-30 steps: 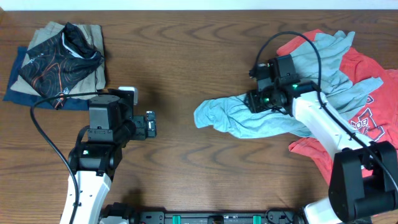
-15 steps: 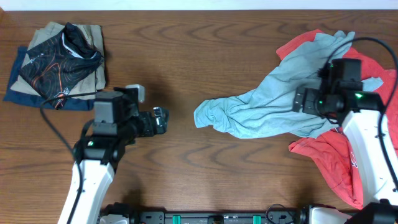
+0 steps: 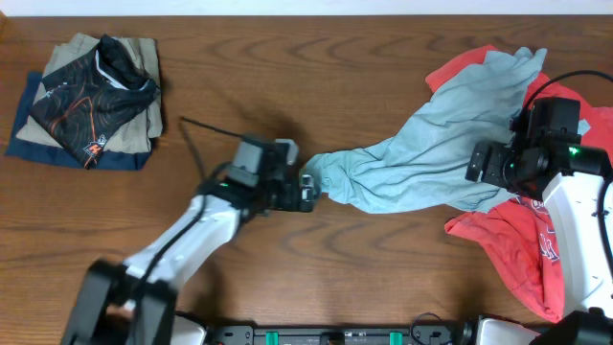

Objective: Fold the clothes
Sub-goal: 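Grasp the blue shirt's left end with the left gripper, then stretch the blue shirt between grippers, left pulling toward the left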

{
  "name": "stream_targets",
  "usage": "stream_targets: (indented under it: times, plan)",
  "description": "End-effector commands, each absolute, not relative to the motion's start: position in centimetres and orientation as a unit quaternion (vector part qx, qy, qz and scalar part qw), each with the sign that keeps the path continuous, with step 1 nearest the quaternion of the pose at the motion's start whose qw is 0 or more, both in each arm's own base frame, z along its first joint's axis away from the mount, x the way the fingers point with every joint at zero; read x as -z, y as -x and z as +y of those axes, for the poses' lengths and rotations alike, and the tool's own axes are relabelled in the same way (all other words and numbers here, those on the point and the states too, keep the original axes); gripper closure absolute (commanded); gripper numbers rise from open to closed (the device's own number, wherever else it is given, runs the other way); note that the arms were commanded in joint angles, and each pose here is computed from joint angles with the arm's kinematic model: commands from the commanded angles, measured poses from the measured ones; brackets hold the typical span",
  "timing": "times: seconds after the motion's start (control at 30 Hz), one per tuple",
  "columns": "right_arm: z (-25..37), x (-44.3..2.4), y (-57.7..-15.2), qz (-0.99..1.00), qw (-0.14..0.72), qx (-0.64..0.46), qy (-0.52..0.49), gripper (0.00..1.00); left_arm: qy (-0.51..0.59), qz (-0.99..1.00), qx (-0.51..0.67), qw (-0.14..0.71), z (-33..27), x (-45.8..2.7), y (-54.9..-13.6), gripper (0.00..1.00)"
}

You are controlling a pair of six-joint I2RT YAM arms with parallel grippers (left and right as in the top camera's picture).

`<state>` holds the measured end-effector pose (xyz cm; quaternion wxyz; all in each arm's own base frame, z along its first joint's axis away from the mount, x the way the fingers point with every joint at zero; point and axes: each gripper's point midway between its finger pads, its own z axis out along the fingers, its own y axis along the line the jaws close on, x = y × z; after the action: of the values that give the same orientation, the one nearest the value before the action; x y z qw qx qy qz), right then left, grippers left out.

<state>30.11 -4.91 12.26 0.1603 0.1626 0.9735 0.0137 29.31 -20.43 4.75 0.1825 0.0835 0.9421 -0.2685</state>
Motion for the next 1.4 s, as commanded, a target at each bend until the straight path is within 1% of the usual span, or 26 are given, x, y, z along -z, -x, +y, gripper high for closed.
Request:
stream_targets:
  times: [0.0, 0.17, 0.2, 0.23, 0.33, 0.4, 0.43, 0.6, 0.73, 0.8, 0.87, 0.97, 1.03, 1.17, 1.23, 1.37]
  plan:
    - [-4.5, -12.6, -30.2, 0.972, 0.165, -0.028, -0.165, 0.01, -0.088, 0.937, 0.288, 0.177, -23.1, -3.7, -29.7, 0.02]
    - [-4.1, -12.4, -29.7, 0.974, 0.154, -0.039, -0.164, 0.01, -0.112, 0.92, 0.319, 0.2, -27.1, -2.2, -30.4, 0.02]
    - [-4.0, -12.4, -29.6, 0.974, 0.151, -0.039, -0.164, 0.01, -0.115, 0.916, 0.326, 0.205, -27.9, -2.1, -30.4, 0.03]
    - [-4.0, -12.3, -29.4, 0.974, 0.148, -0.039, -0.164, 0.01, -0.118, 0.911, 0.336, 0.21, -28.8, -2.1, -30.4, 0.12]
    - [-4.0, -12.3, -29.3, 0.975, 0.145, -0.039, -0.165, 0.01, -0.134, 0.897, 0.356, 0.226, -30.8, -2.9, -30.1, 0.44]
    - [-4.0, -12.3, -29.2, 0.975, 0.144, -0.04, -0.165, 0.01, -0.148, 0.883, 0.371, 0.246, -32.0, -4.0, -30.2, 0.74]
    - [-4.0, -12.3, -29.2, 0.975, 0.144, -0.04, -0.165, 0.01, -0.151, 0.876, 0.378, 0.257, -32.4, -4.6, -30.5, 0.93]
    - [-3.5, -12.1, -28.9, 0.976, 0.135, -0.052, -0.163, 0.01, -0.141, 0.855, 0.395, 0.307, -32.3, -8.4, -33.2, 0.94]
    - [-3.1, -11.5, -28.4, 0.977, 0.126, -0.059, -0.161, 0.03, -0.121, 0.825, 0.407, 0.374, -30.4, -14.5, -36.5, 0.94]
    - [-2.9, -11.1, -28.2, 0.978, 0.12, -0.063, -0.16, 0.05, -0.109, 0.805, 0.412, 0.413, -28.9, -18.1, -37.9, 0.94]
    - [-2.4, -10.5, -28.0, 0.979, 0.117, -0.075, -0.147, 0.1, -0.095, 0.783, 0.412, 0.456, -26.7, -22.0, -39.0, 0.94]
    - [-1.3, -9.7, -27.9, 0.981, 0.116, -0.093, -0.121, 0.17, -0.054, 0.768, 0.398, 0.499, -22.9, -25.8, -40.2, 0.94]
    - [-0.1, -9.1, -28.0, 0.983, 0.121, -0.107, -0.089, 0.24, -0.038, 0.752, 0.391, 0.529, -20.5, -28.4, -40.5, 0.94]
    - [1.5, -7.8, -28.3, 0.983, 0.133, -0.111, -0.053, 0.55, -0.015, 0.725, 0.374, 0.578, -16.7, -32.1, -40.5, 0.94]
    - [2.4, -7.0, -28.6, 0.982, 0.145, -0.113, -0.035, 0.61, 0.005, 0.713, 0.357, 0.604, -14.4, -33.6, -40.6, 0.94]
    - [4.1, -5.6, -29.1, 0.979, 0.168, -0.116, -0.002, 0.69, 0.039, 0.708, 0.327, 0.625, -10.6, -34.4, -41.0, 0.94]
